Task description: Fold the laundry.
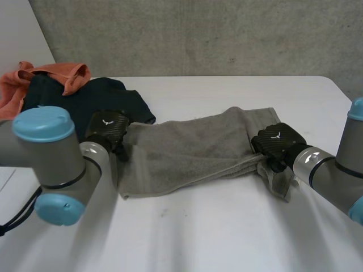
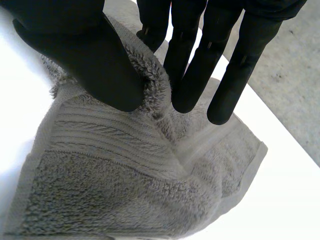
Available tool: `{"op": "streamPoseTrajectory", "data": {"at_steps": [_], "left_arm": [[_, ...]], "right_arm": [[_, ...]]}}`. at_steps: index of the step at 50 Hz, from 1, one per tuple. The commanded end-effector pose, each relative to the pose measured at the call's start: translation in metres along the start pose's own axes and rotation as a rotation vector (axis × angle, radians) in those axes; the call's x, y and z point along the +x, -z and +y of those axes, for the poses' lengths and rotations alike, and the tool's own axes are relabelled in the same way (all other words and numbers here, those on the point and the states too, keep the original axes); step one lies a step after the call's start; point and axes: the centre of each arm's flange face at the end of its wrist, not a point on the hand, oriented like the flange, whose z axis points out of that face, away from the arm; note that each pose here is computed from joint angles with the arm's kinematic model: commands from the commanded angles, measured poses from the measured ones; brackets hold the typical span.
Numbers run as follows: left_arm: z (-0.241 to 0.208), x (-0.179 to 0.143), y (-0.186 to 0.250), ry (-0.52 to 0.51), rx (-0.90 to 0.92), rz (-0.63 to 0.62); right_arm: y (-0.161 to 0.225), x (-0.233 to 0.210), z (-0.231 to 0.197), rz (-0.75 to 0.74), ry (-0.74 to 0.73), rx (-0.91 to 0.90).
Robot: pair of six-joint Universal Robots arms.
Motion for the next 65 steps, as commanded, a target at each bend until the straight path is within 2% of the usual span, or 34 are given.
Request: {"op": "streamPoseTrajectory", "data": {"at_steps": [1,10,15,24,34,39,49,58,65], "left_arm": [[-0.012,-0.004,0.050,0.001,0.022,0.005],[0.016,0.023,0.089,-0.038,-0.052,0.127],[0.041,0.029,0.072,-0.053,-0.101,0.137],[0.059,0.026,0.038,-0.059,-0.117,0.127],[0.057,0.024,0.018,-0.080,-0.089,0.120],[0.063,0.027,0.009,-0.126,-0.098,0.126],[0.049,0.020,-0.005,-0.200,-0.038,0.086],[0.041,0.001,0.006,-0.173,-0.050,0.054],[0.047,0.003,0.021,-0.174,-0.085,0.073]], "right_arm": [[0.004,-0.010,0.007,0.003,-0.017,-0.016],[0.004,-0.012,0.008,0.005,-0.014,-0.012],[0.005,-0.014,0.009,-0.001,-0.014,-0.015],[0.005,-0.015,0.011,-0.004,-0.016,-0.019],[0.005,-0.017,0.013,-0.007,-0.018,-0.025],[0.005,-0.017,0.013,-0.007,-0.019,-0.025],[0.005,-0.016,0.012,-0.001,-0.017,-0.020],[0.005,-0.016,0.012,-0.001,-0.017,-0.019],[0.005,-0.016,0.012,-0.003,-0.016,-0.020]]}}
